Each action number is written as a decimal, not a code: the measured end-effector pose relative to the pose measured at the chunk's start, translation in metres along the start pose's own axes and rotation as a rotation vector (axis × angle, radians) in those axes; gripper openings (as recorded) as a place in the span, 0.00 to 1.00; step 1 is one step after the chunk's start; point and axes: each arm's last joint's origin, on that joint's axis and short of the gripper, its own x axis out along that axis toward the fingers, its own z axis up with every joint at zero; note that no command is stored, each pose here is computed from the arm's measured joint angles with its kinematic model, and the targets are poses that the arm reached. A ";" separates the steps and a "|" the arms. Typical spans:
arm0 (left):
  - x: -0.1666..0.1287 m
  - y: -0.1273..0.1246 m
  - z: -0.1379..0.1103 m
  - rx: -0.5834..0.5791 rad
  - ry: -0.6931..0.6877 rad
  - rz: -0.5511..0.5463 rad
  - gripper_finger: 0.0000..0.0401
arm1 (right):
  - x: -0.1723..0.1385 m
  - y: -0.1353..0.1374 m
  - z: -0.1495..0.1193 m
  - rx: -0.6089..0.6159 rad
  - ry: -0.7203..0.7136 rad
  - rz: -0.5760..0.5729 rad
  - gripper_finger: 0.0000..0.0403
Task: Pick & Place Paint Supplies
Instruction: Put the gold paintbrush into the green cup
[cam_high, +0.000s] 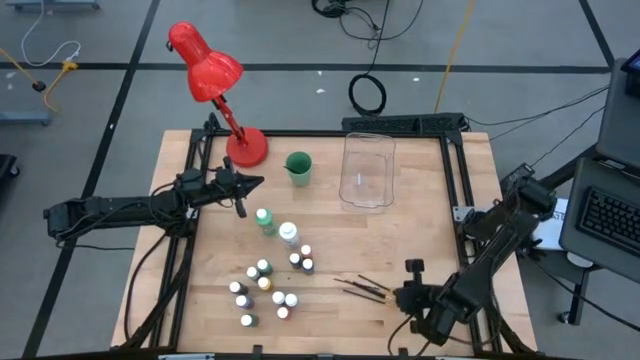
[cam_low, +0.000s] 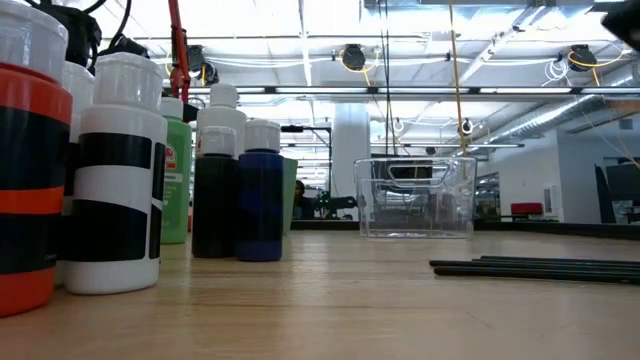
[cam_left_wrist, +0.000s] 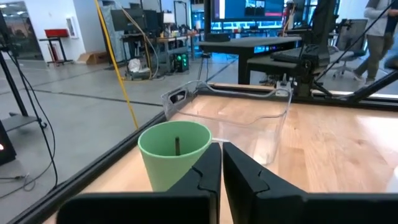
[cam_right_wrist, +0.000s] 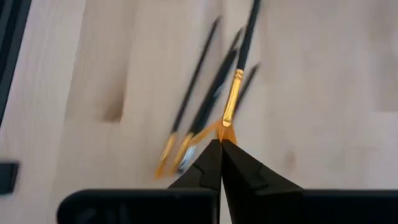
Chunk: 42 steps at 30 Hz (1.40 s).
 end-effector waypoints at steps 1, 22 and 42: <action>0.000 0.000 0.000 -0.008 0.005 -0.001 0.03 | -0.005 -0.004 0.001 -0.001 -0.032 -0.021 0.00; -0.007 -0.045 0.015 0.022 -0.165 -0.433 0.01 | 0.014 -0.071 0.038 -0.105 -0.647 -0.232 0.00; 0.079 -0.112 0.101 0.105 -0.018 -0.494 0.07 | 0.046 -0.132 0.030 -0.211 -0.979 -0.085 0.00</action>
